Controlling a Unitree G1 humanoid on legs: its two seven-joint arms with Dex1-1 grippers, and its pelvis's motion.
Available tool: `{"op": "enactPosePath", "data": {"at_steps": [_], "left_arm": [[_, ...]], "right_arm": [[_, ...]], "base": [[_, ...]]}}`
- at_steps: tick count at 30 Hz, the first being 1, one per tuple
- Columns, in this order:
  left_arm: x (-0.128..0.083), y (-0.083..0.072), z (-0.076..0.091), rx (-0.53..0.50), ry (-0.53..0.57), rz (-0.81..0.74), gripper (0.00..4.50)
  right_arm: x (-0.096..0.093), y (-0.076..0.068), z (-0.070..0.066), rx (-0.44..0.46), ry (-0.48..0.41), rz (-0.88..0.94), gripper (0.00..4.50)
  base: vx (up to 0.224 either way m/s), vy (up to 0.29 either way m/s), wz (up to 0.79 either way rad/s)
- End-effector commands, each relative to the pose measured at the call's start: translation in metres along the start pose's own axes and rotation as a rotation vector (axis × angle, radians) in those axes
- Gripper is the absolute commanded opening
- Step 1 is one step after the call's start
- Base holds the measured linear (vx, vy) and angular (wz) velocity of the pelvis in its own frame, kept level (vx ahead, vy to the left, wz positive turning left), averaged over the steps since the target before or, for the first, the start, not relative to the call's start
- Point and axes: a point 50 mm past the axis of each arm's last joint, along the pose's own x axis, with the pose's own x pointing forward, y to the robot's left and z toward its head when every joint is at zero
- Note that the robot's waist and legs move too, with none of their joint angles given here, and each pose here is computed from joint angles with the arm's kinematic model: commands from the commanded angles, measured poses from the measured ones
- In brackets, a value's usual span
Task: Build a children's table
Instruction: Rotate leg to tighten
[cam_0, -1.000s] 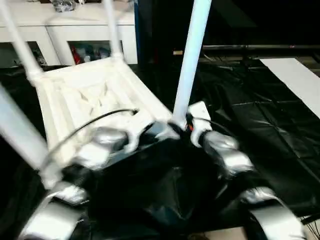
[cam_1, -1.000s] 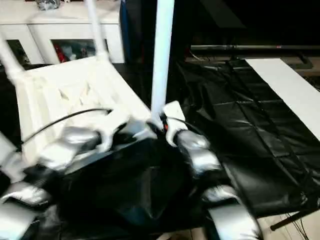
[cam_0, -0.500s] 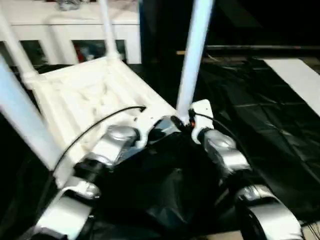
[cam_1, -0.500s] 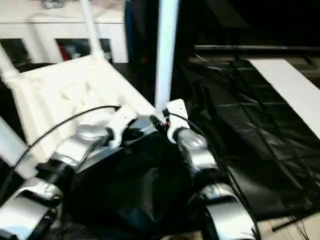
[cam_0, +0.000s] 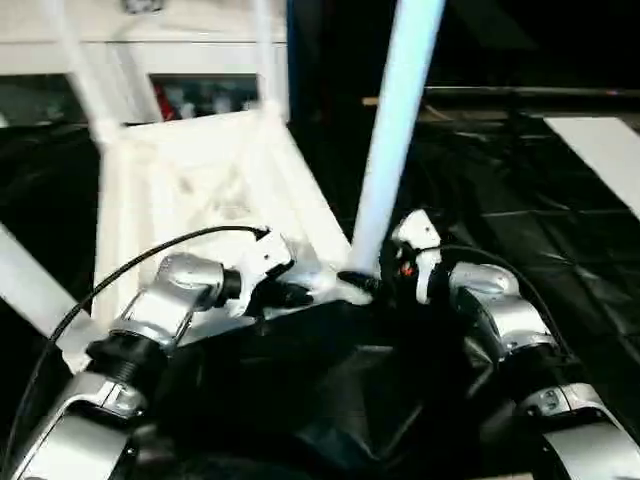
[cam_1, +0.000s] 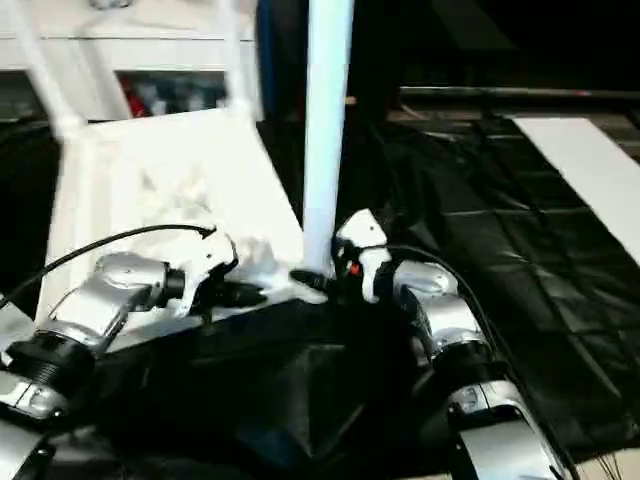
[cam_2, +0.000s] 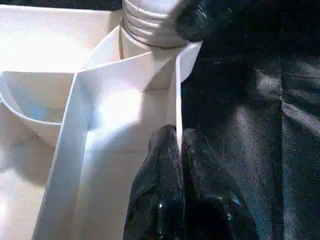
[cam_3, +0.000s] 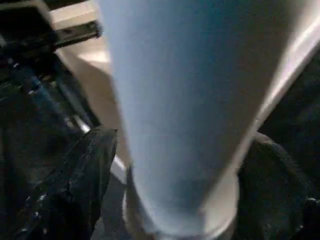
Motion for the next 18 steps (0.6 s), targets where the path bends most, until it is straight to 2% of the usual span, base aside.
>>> {"op": "enactPosePath", "data": {"at_steps": [1,7,10,15,16,18], "left_arm": [[0.003,-0.002,0.000,-0.009,-0.021,-0.027,0.00],[0.001,-0.001,-0.001,-0.011,-0.021,-0.036,0.00],[0.001,-0.001,-0.001,-0.013,-0.022,-0.045,0.00],[0.001,-0.002,-0.001,-0.018,-0.021,-0.055,0.00],[0.001,-0.002,-0.002,-0.020,-0.018,-0.054,0.00],[0.004,-0.001,-0.003,-0.043,-0.018,-0.013,0.00]], "right_arm": [[-0.003,0.000,-0.003,0.002,0.013,0.007,3.65],[-0.002,0.000,-0.003,0.011,0.017,0.011,3.25],[-0.004,0.000,-0.002,0.016,0.013,0.006,2.90],[-0.004,0.000,-0.005,0.025,0.016,0.001,2.66],[-0.004,0.000,-0.007,0.030,0.018,-0.017,2.64],[-0.001,-0.009,-0.013,0.069,0.023,-0.173,2.64]], "base": [[0.000,0.000,0.00],[0.000,0.000,0.00],[0.000,0.000,0.00],[0.000,0.000,0.00],[0.000,0.000,0.00],[0.000,0.000,0.00]]}}
